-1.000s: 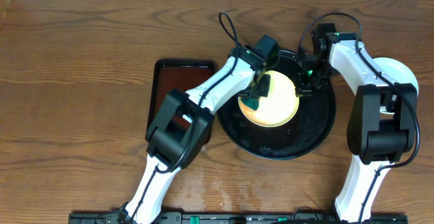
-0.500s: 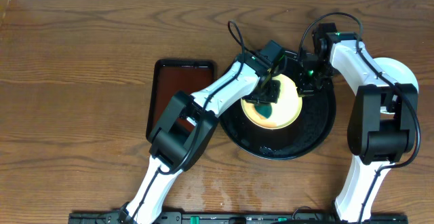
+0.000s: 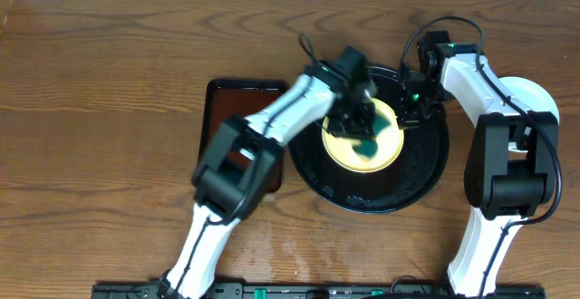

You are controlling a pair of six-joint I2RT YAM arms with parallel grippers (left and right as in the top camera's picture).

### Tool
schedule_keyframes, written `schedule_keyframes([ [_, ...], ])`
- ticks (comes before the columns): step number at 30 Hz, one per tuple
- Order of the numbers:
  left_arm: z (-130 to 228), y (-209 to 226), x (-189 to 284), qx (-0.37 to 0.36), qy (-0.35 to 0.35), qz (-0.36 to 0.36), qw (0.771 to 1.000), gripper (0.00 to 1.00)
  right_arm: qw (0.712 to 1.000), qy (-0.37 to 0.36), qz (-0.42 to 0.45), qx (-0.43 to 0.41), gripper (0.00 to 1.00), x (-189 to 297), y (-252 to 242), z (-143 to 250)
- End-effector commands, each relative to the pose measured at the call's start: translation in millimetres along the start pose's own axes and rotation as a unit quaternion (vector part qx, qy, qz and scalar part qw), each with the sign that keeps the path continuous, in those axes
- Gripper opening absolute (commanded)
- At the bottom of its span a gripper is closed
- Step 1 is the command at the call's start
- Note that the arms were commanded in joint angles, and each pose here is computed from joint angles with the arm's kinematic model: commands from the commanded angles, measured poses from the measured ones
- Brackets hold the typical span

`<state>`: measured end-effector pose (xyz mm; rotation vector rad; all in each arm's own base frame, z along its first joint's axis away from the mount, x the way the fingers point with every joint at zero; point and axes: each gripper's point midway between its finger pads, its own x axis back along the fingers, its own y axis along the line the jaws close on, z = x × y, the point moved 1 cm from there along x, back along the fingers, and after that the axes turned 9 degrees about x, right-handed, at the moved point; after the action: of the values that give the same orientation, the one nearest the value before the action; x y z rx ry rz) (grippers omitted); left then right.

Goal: Clean dirty plates on tray and stack at the side
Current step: 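Return the sponge over the small black tray with the left gripper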

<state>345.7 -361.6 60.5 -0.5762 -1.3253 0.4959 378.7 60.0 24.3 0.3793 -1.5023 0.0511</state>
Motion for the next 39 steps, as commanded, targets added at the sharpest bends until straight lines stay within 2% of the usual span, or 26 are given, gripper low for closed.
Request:
schedule_keyframes([
  [1,-21.6,-37.9,101.8,-0.018,-0.085,0.064,0.994,0.08,1.000,-0.008,-0.021,0.011,0.02,4.2,12.9,0.0],
  [4,-27.8,-14.1,150.1,0.019,-0.132,0.033,0.991,0.08,1.000,-0.008,-0.021,0.011,0.03,4.2,13.0,0.1],
  [8,-25.8,51.1,201.5,0.067,-0.186,-0.091,0.976,0.08,1.000,-0.007,-0.021,0.011,0.04,4.2,13.0,0.4],
  [13,-7.5,146.3,242.5,0.146,-0.204,-0.295,0.922,0.08,1.000,-0.008,-0.021,0.011,0.04,4.2,13.0,0.2],
  [15,-0.7,166.9,245.7,0.162,-0.197,-0.330,0.909,0.08,1.000,-0.008,-0.021,0.011,0.05,4.2,13.0,0.1],
  [21,7.6,200.5,216.0,0.177,-0.173,-0.340,0.907,0.08,1.000,-0.008,-0.021,0.011,0.07,4.2,12.9,0.0],
  [27,7.0,225.1,188.6,0.175,-0.178,-0.339,0.907,0.08,1.000,-0.009,-0.021,0.012,0.08,4.1,12.8,-0.4],
  [33,4.5,233.2,178.9,0.171,-0.186,-0.336,0.908,0.08,1.000,-0.010,-0.021,0.012,0.14,4.0,12.8,-0.6],
  [39,4.6,233.1,178.8,0.170,-0.185,-0.336,0.908,0.08,1.000,-0.015,-0.019,0.015,0.13,-1.3,11.3,-1.3],
])
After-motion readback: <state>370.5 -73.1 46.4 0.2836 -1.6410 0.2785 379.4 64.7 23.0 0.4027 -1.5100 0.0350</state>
